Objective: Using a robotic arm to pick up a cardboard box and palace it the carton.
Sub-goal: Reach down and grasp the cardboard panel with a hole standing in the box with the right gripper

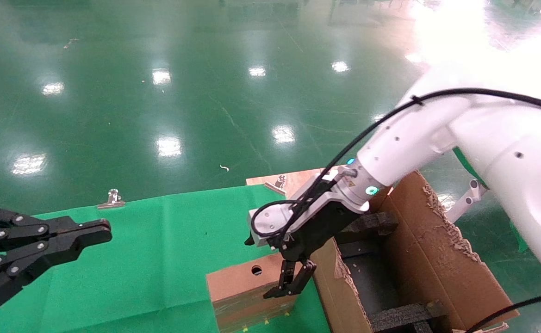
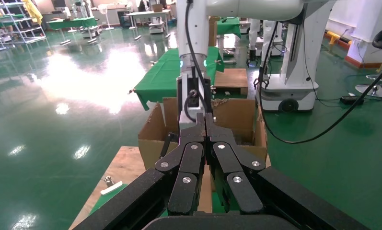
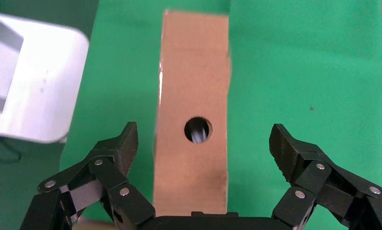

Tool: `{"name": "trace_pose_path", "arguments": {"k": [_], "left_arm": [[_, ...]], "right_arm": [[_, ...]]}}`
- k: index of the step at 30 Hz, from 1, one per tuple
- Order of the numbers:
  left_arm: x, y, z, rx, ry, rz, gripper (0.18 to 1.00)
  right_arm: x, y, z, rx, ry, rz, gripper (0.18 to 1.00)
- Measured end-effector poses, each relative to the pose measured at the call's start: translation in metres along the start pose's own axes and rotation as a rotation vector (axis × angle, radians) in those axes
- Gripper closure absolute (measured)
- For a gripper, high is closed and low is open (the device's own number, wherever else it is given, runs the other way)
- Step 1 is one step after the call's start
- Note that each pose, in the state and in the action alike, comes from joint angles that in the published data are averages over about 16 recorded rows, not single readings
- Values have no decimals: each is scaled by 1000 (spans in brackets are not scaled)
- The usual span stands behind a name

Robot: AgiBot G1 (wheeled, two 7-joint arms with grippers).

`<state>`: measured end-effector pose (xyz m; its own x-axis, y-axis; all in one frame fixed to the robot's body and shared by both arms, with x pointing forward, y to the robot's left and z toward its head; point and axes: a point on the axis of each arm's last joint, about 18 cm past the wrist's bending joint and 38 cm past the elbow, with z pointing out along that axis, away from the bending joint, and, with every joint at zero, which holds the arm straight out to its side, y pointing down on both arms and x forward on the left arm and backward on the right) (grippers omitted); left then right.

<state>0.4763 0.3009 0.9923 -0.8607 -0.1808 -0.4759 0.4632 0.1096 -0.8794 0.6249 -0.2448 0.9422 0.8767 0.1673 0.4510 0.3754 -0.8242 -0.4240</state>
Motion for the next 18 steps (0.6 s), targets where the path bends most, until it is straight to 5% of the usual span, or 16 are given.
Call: {"name": "trace_pose_path", "arguments": {"k": [18], "left_arm": [[0, 0, 0, 0, 0, 0, 971]], "right_arm": [[14, -15, 22, -97, -82, -100, 182]]}}
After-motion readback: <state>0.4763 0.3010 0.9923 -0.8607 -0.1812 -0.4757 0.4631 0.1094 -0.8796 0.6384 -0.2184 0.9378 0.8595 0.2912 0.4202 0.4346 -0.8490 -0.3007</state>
